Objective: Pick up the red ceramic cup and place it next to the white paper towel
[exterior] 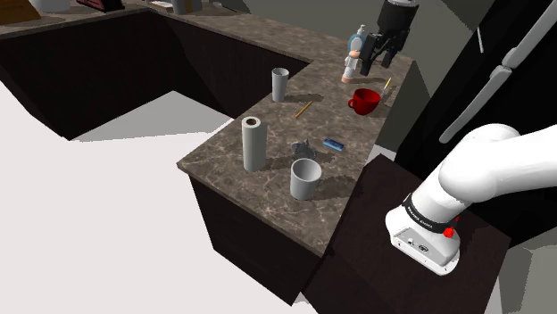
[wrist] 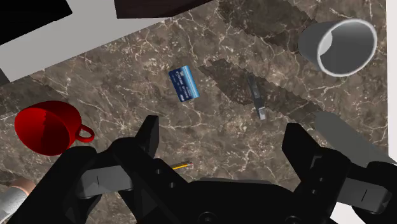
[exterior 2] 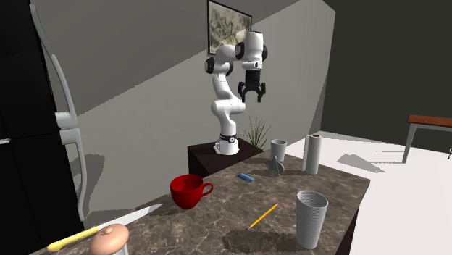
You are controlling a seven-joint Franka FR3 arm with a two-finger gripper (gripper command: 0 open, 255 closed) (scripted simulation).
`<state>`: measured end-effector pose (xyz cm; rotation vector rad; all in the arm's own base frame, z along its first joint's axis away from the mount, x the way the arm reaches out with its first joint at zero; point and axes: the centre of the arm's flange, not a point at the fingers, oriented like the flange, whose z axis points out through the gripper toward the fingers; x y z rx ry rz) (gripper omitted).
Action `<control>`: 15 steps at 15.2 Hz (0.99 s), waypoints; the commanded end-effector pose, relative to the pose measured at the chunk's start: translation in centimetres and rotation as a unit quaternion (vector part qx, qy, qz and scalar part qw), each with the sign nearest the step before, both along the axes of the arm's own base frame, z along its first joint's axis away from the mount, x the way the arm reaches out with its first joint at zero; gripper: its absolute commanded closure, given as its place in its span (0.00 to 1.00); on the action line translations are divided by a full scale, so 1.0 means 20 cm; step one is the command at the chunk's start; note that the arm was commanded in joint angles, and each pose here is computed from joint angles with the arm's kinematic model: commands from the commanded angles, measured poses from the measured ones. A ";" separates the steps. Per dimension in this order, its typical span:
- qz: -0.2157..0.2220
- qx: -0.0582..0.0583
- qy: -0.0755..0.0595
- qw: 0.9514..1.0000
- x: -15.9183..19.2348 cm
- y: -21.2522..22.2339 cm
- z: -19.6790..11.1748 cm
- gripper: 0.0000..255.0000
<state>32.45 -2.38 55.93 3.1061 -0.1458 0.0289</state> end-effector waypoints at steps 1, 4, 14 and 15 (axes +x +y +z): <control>0.000 0.000 0.000 1.000 0.00 0.00 0.00 0.00; 0.005 -0.004 -0.002 1.000 0.05 -0.14 -0.13 0.00; 0.020 -0.018 -0.008 1.000 0.24 -0.59 -0.54 0.00; 0.022 -0.019 -0.009 1.000 0.26 -0.64 -0.58 0.00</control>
